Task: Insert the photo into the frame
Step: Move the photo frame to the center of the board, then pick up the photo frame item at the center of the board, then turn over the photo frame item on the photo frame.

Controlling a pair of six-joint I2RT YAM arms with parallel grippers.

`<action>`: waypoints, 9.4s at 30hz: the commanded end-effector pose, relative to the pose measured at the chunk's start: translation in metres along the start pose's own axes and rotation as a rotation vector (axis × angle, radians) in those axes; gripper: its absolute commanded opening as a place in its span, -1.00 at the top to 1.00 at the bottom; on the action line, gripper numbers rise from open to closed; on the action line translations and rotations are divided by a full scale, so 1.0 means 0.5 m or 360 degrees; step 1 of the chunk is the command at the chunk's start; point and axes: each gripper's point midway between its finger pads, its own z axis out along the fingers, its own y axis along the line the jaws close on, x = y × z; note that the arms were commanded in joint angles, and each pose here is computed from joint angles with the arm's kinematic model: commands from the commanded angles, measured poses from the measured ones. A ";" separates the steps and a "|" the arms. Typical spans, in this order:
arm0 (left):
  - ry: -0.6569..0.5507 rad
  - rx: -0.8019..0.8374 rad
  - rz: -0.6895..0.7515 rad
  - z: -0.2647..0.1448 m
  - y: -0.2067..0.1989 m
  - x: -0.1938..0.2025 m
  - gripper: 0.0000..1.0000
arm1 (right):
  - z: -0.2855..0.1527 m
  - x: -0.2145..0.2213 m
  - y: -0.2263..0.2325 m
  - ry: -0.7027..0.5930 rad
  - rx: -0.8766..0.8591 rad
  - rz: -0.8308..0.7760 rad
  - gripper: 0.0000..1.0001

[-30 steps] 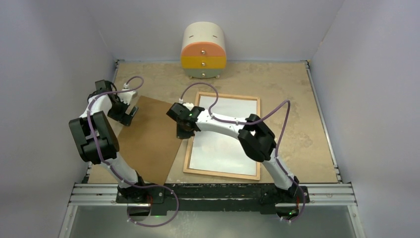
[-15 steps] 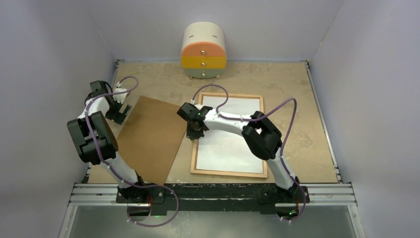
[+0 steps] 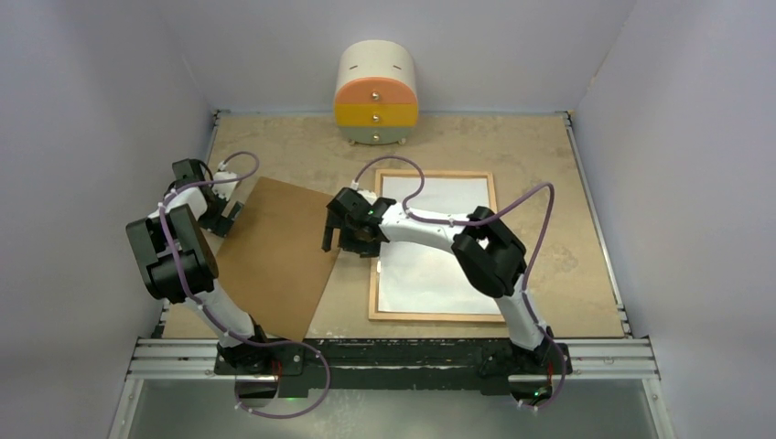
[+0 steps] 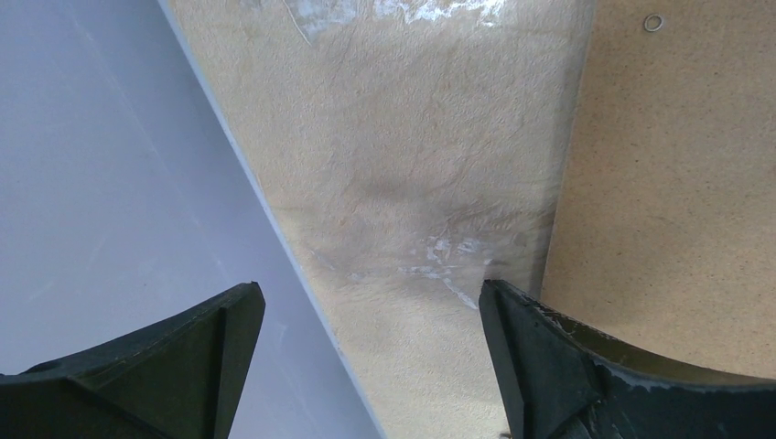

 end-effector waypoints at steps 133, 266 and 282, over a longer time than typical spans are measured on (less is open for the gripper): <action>-0.2378 0.0019 0.1839 -0.798 -0.304 -0.257 -0.32 | -0.622 -0.311 0.014 -0.0272 -0.1615 0.1299 1.00; -0.1615 0.0251 0.0060 -0.669 -0.068 -0.405 -0.77 | -0.598 -0.252 -0.081 -0.0174 -0.1701 0.0061 1.00; -0.1097 0.0396 -0.0047 -0.437 -0.135 -0.314 -0.56 | -0.562 -0.248 -0.140 -0.0361 -0.1748 0.0752 1.00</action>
